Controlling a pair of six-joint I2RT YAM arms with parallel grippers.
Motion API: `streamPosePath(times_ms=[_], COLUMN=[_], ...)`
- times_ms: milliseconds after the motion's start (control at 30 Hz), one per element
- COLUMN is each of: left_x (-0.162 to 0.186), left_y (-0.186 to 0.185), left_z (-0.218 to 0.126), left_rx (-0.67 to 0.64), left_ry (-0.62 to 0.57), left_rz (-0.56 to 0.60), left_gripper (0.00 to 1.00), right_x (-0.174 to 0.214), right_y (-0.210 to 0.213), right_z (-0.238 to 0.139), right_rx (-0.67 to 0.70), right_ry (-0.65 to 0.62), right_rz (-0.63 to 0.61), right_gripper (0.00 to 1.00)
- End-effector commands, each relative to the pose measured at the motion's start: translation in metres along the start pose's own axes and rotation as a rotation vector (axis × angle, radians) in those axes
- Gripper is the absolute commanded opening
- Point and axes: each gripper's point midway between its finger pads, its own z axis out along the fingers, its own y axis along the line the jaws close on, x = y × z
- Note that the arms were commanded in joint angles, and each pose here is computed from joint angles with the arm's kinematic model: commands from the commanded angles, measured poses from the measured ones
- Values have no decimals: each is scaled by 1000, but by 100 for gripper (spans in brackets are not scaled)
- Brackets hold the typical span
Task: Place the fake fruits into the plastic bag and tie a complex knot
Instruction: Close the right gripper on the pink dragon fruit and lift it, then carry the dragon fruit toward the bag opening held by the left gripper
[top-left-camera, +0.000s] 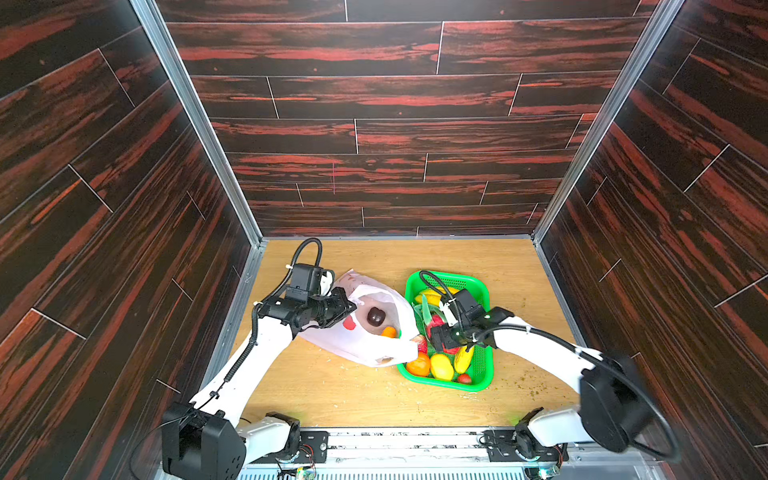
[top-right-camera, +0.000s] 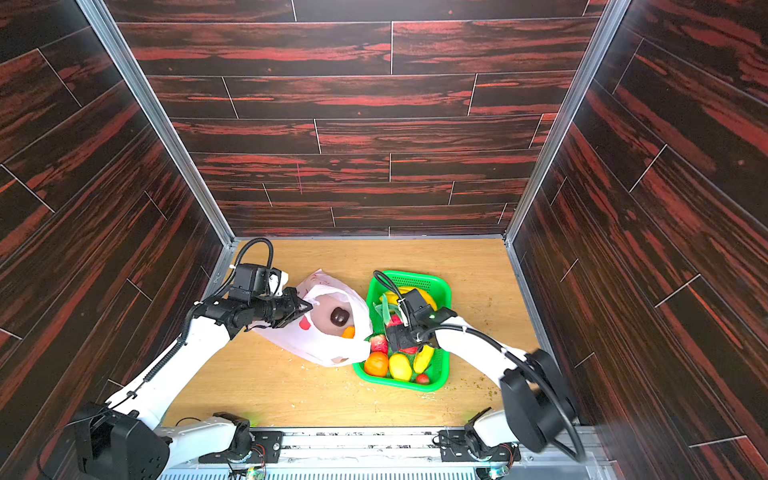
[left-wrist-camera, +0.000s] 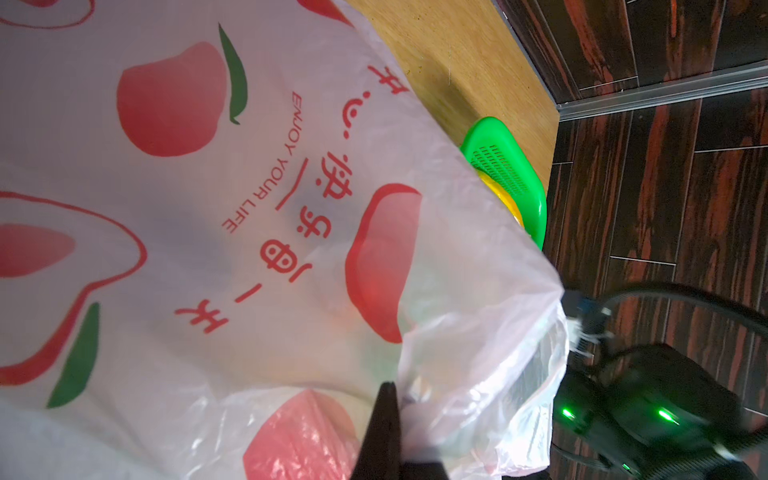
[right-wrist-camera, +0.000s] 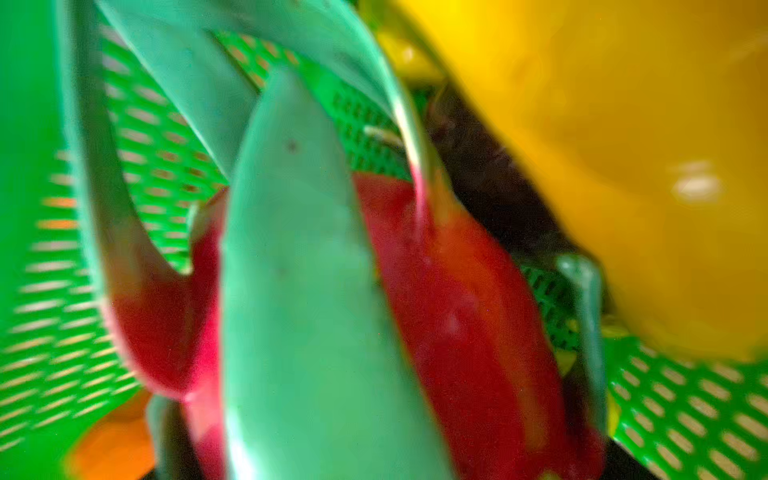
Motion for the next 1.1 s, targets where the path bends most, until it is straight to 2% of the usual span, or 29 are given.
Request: streamPosePath(times_ms=[0, 333, 567, 833, 1067], left_x=[-2, -2, -1, 4, -1], left_y=[-2, -2, -5, -3, -9], left_z=[-3, -1, -2, -8, -16], left_rx=[3, 7, 10, 0, 15], left_ry=[-8, 4, 19, 71, 56], left_rz=[4, -1, 19, 26, 27], left_gripper=[0, 0, 0, 0, 0], right_x=[-25, -26, -27, -41, -39], right_y=[12, 16, 37, 95, 159], right_z=[-29, -88, -139, -185, -187], right_rx=[-63, -104, -185, -285, -437], right_ry=[-118, -205, -264, -323, -285], right_rz=[6, 7, -34, -159, -277], right_gripper=[69, 67, 67, 67, 67])
